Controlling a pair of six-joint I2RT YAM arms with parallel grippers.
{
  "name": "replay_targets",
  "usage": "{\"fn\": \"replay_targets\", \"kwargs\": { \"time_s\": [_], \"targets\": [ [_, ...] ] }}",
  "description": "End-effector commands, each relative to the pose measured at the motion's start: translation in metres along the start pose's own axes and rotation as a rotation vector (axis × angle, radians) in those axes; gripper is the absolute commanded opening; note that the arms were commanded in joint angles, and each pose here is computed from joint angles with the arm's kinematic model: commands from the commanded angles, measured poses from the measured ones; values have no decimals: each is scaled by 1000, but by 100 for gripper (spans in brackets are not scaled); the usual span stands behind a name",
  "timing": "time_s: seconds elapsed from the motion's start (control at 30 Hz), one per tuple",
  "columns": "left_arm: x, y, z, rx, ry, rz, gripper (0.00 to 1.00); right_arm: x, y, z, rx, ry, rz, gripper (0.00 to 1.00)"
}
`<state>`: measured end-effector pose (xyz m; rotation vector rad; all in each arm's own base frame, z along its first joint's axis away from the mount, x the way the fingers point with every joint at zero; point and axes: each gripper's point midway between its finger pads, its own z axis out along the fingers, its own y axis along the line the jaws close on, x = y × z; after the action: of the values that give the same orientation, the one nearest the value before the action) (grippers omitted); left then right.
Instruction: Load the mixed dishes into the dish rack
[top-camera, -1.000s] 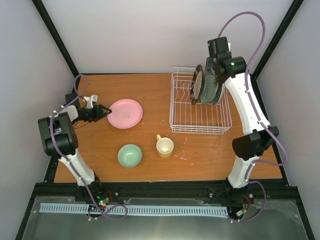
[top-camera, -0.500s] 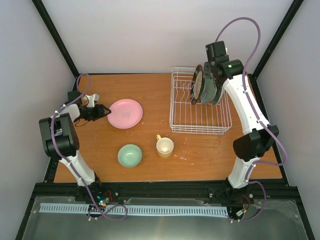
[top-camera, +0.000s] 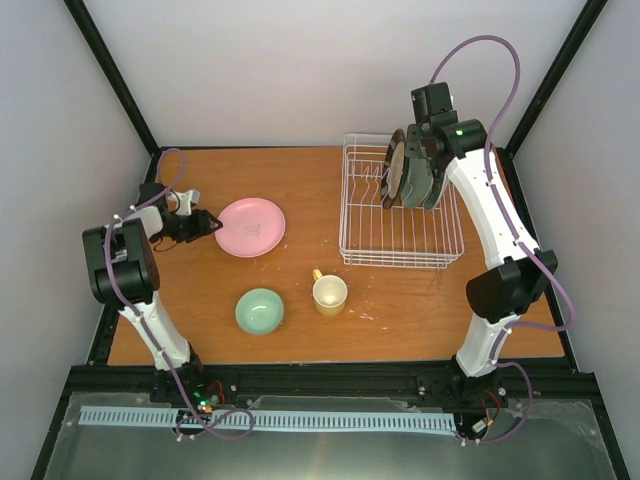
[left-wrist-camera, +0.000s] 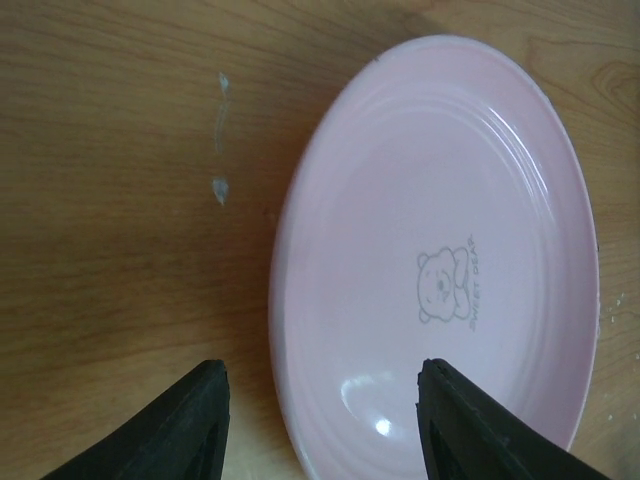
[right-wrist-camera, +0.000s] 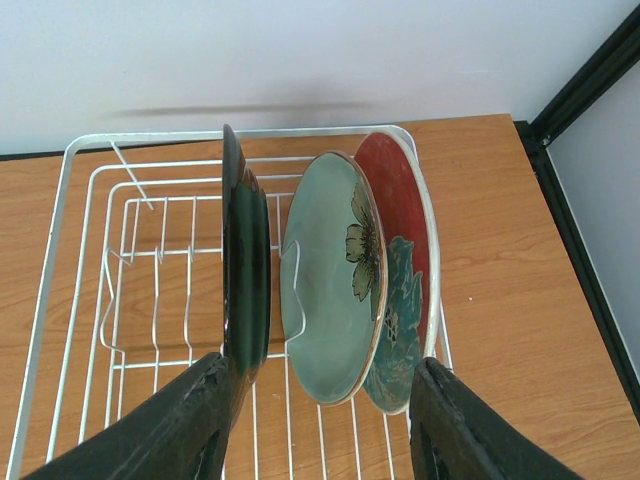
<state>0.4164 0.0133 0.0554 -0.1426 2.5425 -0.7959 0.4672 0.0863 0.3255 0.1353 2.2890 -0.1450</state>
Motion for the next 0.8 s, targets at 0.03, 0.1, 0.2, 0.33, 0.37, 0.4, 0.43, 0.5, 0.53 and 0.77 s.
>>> {"fn": "replay_targets", "kwargs": {
  "time_s": [0.03, 0.1, 0.2, 0.33, 0.37, 0.4, 0.43, 0.5, 0.53, 0.77],
  "targets": [
    [-24, 4, 4, 5, -39, 22, 52, -10, -2, -13, -16, -39, 16, 49],
    [-23, 5, 9, 16, -31, 16, 52, -10, -1, -14, -19, -39, 18, 49],
    [-22, 8, 14, 23, -26, 10, 52, -10, -2, -14, -20, -38, 17, 49],
    [-17, 10, 23, 43, -3, 0, 51, -8, -2, -15, -18, -35, 18, 49],
    [-16, 11, 26, 47, 2, -3, 50, -8, -3, -15, -16, -35, 17, 49],
    [-15, 10, 28, 52, 7, -5, 49, -8, -3, -15, -16, -34, 17, 49],
    [-13, 9, 30, 62, 12, -7, 48, -8, -3, -14, -17, -32, 18, 49],
    [-12, 7, 34, 77, 19, -9, 45, -8, -1, -15, -24, -33, 22, 49],
    [-12, 5, 36, 83, 21, -7, 44, -8, -1, -14, -26, -33, 23, 49],
    [-14, -1, 48, 133, 37, -12, 24, -7, 0, -15, -37, -28, 28, 49]
  ]
}}
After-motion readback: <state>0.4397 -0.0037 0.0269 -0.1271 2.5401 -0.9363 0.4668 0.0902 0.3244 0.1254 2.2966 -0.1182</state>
